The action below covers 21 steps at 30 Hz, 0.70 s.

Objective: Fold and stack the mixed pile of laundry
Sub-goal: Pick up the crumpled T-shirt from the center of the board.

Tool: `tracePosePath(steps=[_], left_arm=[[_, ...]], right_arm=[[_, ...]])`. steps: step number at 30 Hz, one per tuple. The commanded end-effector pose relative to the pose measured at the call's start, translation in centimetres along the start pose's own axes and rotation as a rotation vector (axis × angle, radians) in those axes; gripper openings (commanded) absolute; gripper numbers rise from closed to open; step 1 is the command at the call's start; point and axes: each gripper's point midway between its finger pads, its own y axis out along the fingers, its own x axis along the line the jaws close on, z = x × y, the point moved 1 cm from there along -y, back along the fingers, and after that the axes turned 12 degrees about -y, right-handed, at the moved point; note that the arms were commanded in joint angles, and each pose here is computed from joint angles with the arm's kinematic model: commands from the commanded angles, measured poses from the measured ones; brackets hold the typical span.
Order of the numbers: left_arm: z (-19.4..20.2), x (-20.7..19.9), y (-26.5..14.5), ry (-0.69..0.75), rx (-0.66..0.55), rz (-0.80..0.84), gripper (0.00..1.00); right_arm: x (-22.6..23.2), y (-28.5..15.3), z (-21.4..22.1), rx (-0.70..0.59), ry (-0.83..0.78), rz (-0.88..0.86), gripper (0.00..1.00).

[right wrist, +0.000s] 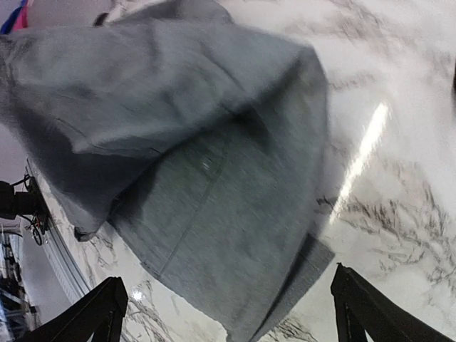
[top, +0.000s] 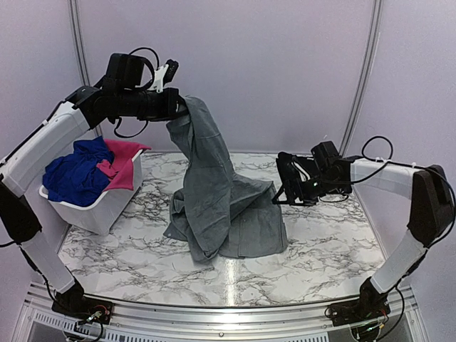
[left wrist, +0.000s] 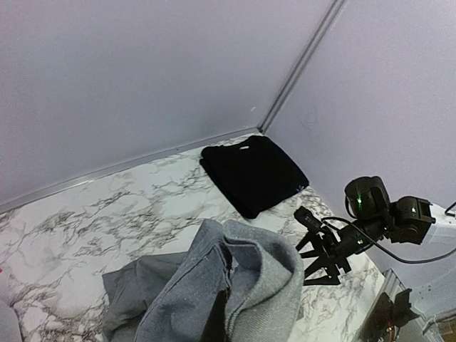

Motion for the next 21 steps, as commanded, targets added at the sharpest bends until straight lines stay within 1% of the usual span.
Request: tracePosePath(steps=[1,3,6,8,10,12,14,16,17,19,21], left_arm=[[0.2,-4.9,-1.3,0.102,0.080,0.258,0.00],[0.7,-6.4,-2.3,0.141,0.103,0.339,0.00],[2.5,-8.1,-3.1,0.188,0.146,0.416,0.00],[3.8,-9.6,-3.5,0.207,0.180,0.469,0.00],[4.8,-11.3,-4.0,0.228,0.203,0.513,0.00],[5.2,-12.6,-4.5,0.241,0.213,0.543,0.00],[5.2,-13.6,-4.6,0.244,0.216,0.557,0.00],[5.1,-14.4,-4.6,0.230,0.219,0.570,0.00],[5.2,-14.8,-4.7,0.223,0.224,0.582,0.00],[5.3,-15.3,-4.9,0.226,0.223,0.586,0.00],[5.3,-15.3,-4.9,0.222,0.213,0.568,0.00]], right_arm=[[8.7,-6.4,-9.8,-0.336,-0.400,-0.046,0.97],[11.8,-8.1,-11.6,-0.417,-0.523,-0.040,0.98],[16.4,-10.3,-13.6,-0.548,-0.659,-0.069,0.98],[19.2,-11.0,-14.3,-0.597,-0.730,-0.120,0.99],[21.6,-10.4,-14.6,-0.590,-0.781,-0.186,0.99],[23.6,-8.9,-14.4,-0.548,-0.842,-0.213,0.98],[24.8,-7.5,-14.1,-0.510,-0.890,-0.216,0.98],[25.6,-6.7,-14.1,-0.495,-0.905,-0.228,0.98],[25.9,-6.4,-13.9,-0.493,-0.904,-0.233,0.95],[26.0,-6.4,-13.8,-0.512,-0.894,-0.236,0.81],[26.0,-6.6,-13.8,-0.528,-0.878,-0.235,0.54]])
